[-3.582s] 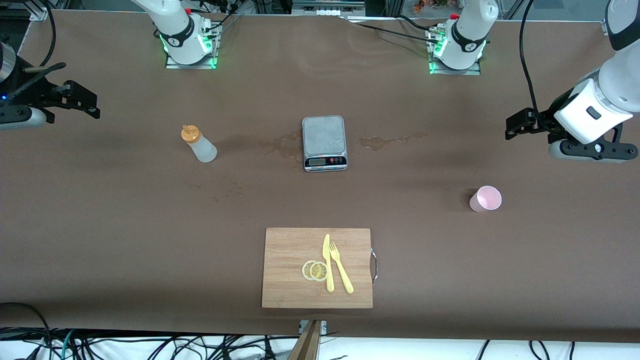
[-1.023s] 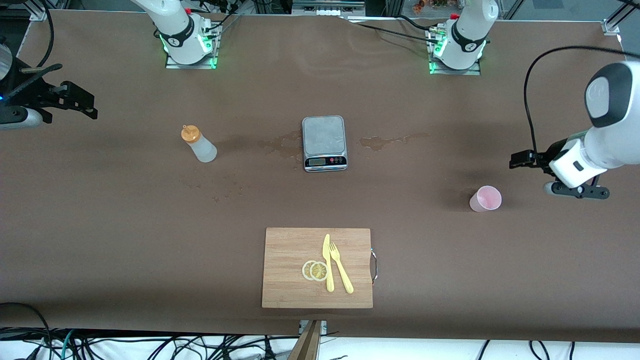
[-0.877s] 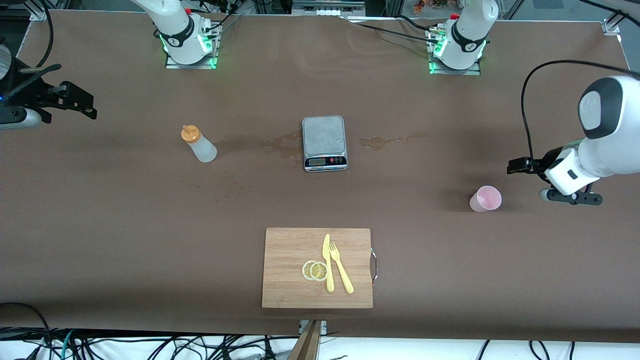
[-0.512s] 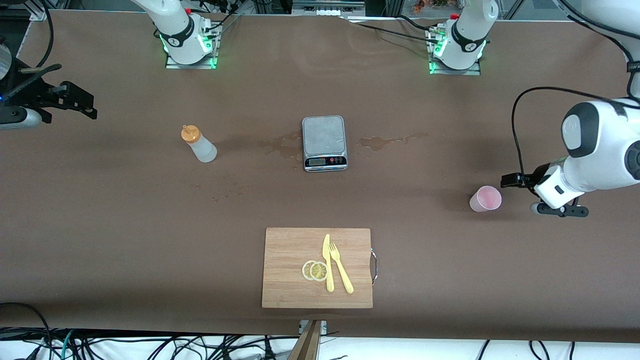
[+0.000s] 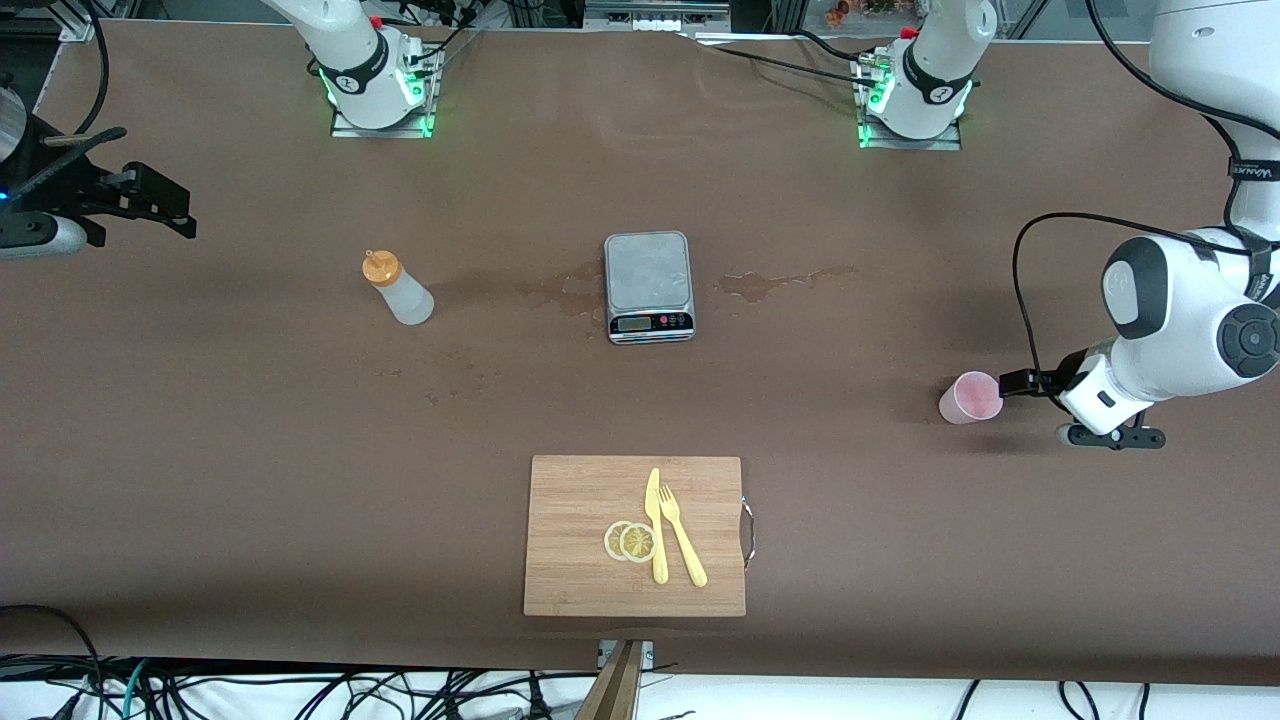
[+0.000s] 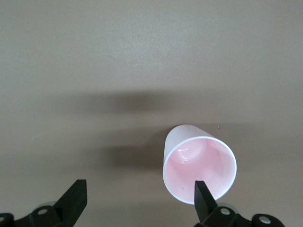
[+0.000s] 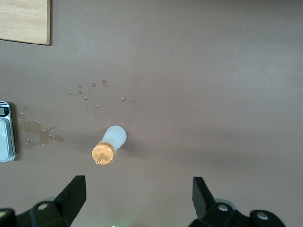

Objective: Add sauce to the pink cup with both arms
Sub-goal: 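Lower the left gripper onto the pink cup and grasp it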

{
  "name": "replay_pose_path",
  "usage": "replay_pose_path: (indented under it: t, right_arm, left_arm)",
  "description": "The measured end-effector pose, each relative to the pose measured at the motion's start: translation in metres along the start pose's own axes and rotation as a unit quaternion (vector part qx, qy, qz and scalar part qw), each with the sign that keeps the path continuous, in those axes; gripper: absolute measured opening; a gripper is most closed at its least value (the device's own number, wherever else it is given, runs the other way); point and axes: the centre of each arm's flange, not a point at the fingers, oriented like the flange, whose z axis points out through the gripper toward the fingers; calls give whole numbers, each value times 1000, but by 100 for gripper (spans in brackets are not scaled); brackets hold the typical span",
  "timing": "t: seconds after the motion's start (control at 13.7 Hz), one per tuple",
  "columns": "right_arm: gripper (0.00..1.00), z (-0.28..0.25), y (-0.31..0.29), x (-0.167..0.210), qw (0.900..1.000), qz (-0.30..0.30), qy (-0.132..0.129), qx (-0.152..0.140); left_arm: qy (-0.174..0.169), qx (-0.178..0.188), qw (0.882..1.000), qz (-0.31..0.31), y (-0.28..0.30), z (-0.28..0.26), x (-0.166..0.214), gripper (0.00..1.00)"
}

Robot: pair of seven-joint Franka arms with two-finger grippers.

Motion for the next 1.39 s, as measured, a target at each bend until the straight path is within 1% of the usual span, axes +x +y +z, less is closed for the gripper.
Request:
replay_pose_path:
  t: [0.37, 0.51, 0.66, 0.73, 0.8, 0.88, 0.95, 1.1, 1.32, 1.39]
  right_arm:
    - [100, 0, 0, 0, 1000, 0, 0, 0]
    - [100, 0, 0, 0, 1000, 0, 0, 0]
    - [100, 0, 0, 0, 1000, 0, 0, 0]
    - [100, 0, 0, 0, 1000, 0, 0, 0]
    - [100, 0, 0, 0, 1000, 0, 0, 0]
    - [100, 0, 0, 0, 1000, 0, 0, 0]
    - [100, 0, 0, 0, 1000, 0, 0, 0]
    - [100, 0, 0, 0, 1000, 0, -1, 1]
    - [100, 0, -1, 0, 1000, 0, -1, 2]
    - [100, 0, -1, 0, 1000, 0, -1, 2]
  left_arm:
    - [12, 3, 1000, 2, 1, 22, 8, 100]
    - [11, 3, 1000, 4, 4, 28, 9, 100]
    - [9, 3, 1000, 6, 7, 32, 9, 97]
    - [8, 3, 1000, 7, 8, 33, 9, 97]
    - [7, 3, 1000, 8, 9, 33, 9, 91]
    - [7, 3, 1000, 9, 10, 33, 9, 81]
    - [5, 2, 1000, 9, 10, 34, 9, 68]
    - [2, 2, 1000, 9, 10, 35, 8, 49]
    - [-4, 1, 1000, 9, 10, 37, 6, 16]
    - [-9, 0, 1000, 9, 11, 37, 6, 7]
